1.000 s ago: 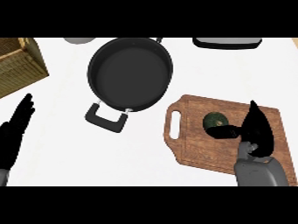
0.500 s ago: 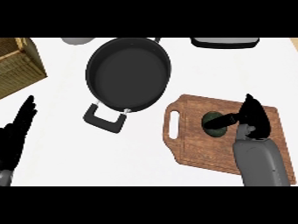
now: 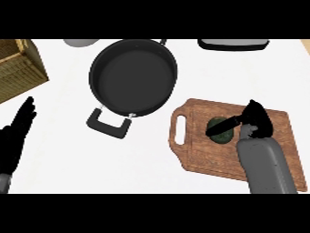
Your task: Pick the squash from the cutting board and place it in the pot
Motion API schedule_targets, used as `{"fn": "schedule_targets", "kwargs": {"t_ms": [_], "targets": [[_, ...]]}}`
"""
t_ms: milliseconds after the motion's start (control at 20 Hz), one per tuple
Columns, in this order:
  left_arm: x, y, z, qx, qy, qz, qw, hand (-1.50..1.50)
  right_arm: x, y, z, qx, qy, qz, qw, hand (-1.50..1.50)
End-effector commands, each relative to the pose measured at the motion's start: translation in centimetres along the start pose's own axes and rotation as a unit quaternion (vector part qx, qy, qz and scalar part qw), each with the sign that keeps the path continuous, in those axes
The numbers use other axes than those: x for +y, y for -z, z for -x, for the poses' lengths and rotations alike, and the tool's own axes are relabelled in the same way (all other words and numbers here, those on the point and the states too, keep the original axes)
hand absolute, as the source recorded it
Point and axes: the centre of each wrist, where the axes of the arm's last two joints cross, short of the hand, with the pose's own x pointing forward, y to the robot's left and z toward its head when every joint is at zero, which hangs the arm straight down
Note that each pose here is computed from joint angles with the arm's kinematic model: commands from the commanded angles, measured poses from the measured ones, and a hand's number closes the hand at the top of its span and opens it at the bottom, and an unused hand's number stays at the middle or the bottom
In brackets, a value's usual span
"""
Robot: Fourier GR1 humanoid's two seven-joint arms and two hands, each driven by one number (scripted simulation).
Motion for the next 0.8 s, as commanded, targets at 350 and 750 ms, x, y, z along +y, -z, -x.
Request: {"fn": "schedule_targets", "kwargs": {"t_ms": [350, 750], "targets": [[-0.6, -0.5, 0.4, -0.001, 0.004, 0.002, 1.0, 0.0, 2.2, -0.3, -1.0, 0.108, -0.007, -0.009, 0.994, -1.5], [0.3, -1.8, 1.3, 0.002, -0.001, -0.001, 1.0, 0.0, 2.5, -0.1, 0.1, 0.063, -0.04, 0.0, 0.997, 1.5]]}}
